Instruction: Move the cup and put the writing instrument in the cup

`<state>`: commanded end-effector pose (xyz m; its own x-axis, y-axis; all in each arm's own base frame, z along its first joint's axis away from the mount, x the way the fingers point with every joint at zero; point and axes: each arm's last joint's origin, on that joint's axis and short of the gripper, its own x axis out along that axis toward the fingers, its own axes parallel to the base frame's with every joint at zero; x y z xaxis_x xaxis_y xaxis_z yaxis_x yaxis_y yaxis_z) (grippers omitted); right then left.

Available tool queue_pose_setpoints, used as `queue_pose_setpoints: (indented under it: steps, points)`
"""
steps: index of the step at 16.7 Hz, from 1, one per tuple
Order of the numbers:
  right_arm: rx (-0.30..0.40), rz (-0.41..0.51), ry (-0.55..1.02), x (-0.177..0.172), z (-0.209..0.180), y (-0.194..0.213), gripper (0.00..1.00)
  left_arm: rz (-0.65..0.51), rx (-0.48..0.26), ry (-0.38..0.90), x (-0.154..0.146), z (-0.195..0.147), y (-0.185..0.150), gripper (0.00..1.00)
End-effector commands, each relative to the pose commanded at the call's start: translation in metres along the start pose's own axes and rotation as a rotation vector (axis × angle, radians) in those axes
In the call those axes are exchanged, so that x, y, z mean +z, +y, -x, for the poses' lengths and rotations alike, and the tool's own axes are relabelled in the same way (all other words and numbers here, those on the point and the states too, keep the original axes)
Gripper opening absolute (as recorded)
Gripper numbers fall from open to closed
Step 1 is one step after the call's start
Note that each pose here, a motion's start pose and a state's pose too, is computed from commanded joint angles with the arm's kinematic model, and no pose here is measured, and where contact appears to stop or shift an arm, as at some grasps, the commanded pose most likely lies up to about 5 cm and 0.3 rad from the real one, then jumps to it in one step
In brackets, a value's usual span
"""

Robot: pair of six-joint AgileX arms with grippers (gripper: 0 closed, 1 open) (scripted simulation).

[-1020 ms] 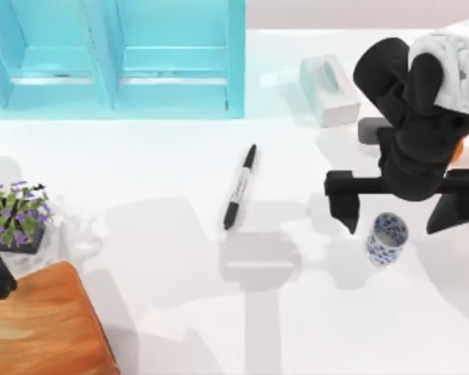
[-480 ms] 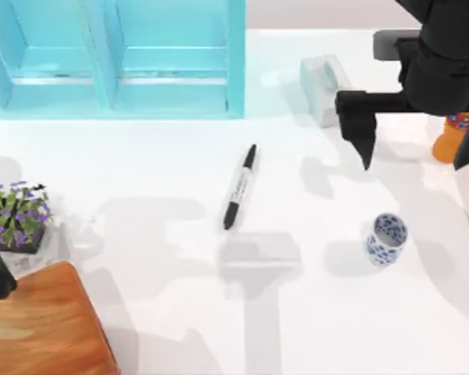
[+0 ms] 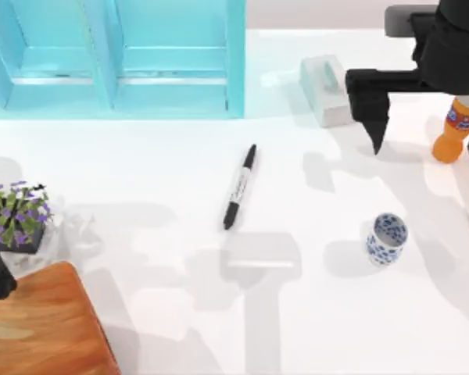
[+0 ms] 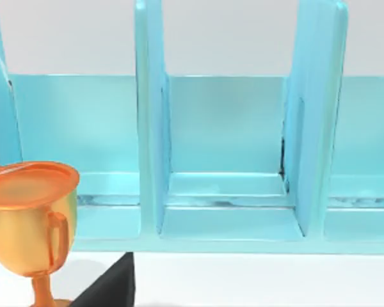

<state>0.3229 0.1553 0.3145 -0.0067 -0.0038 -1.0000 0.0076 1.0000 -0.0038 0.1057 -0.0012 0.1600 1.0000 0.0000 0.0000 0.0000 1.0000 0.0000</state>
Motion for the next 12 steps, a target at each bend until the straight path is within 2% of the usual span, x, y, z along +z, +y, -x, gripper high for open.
queue_pose_setpoints:
  steps: [5, 12]
  points:
    - [0.032, -0.050, -0.018, 0.022, -0.015, 0.028, 1.00, 0.000, 0.000, 0.000, 0.000, 0.000, 0.000, 1.00]
    - [0.122, -0.224, -0.008, 0.079, -0.107, 0.116, 1.00, 0.000, 0.000, 0.000, 0.000, 0.000, 0.000, 1.00]
